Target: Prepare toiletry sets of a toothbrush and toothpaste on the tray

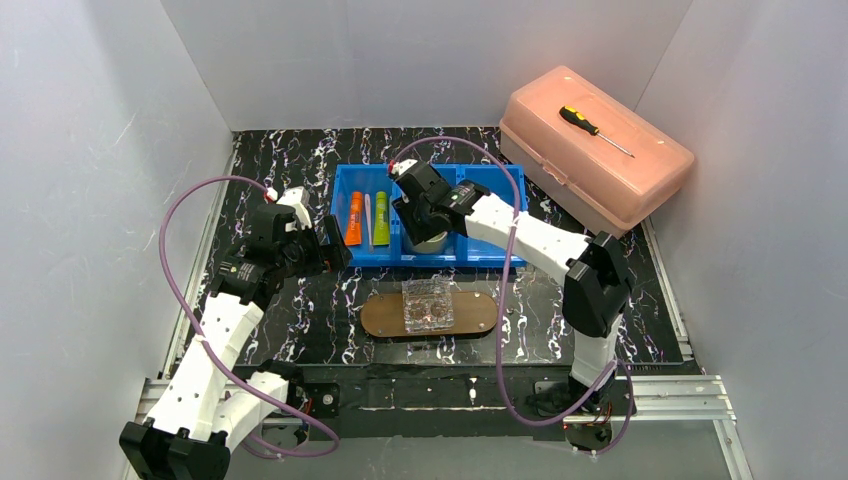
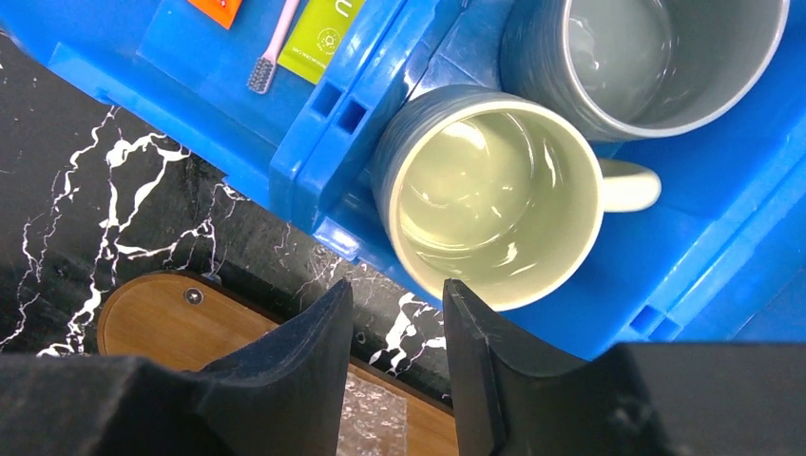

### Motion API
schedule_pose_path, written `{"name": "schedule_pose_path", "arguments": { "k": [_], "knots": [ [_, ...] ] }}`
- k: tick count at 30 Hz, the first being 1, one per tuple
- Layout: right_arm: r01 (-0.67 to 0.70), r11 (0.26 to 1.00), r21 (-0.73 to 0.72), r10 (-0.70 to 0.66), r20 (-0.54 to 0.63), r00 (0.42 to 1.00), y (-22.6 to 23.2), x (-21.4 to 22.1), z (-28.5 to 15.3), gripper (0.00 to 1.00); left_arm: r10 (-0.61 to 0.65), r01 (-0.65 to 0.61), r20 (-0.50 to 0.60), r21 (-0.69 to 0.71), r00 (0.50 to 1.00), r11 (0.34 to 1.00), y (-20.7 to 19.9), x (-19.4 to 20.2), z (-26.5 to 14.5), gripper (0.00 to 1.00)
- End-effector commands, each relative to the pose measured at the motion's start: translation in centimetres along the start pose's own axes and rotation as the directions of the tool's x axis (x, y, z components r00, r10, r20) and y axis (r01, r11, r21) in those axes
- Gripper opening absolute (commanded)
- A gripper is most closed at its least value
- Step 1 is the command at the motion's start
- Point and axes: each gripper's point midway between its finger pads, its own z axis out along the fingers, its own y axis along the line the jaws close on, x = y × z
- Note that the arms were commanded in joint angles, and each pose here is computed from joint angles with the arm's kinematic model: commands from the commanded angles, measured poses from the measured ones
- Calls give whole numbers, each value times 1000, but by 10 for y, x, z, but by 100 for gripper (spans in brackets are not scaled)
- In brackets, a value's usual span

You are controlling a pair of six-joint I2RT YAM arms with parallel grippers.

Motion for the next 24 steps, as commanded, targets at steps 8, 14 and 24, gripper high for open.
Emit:
{"name": "schedule_pose_path", "arguments": {
  "k": [8, 14, 24],
  "knots": [
    [54, 990, -131, -52, 23, 998, 9, -13, 28, 48, 13, -13, -4, -16, 1000, 1000, 2, -1, -3, 98],
    [49, 985, -163, -51, -6, 999, 10, -3, 45, 47, 13, -14, -8, -19, 1000, 1000, 3, 0, -2, 98],
    [53, 987, -151, -58, -31, 998, 5, 2, 55, 31, 16, -17, -16, -20, 1000, 1000, 3, 0, 0, 98]
  ]
}}
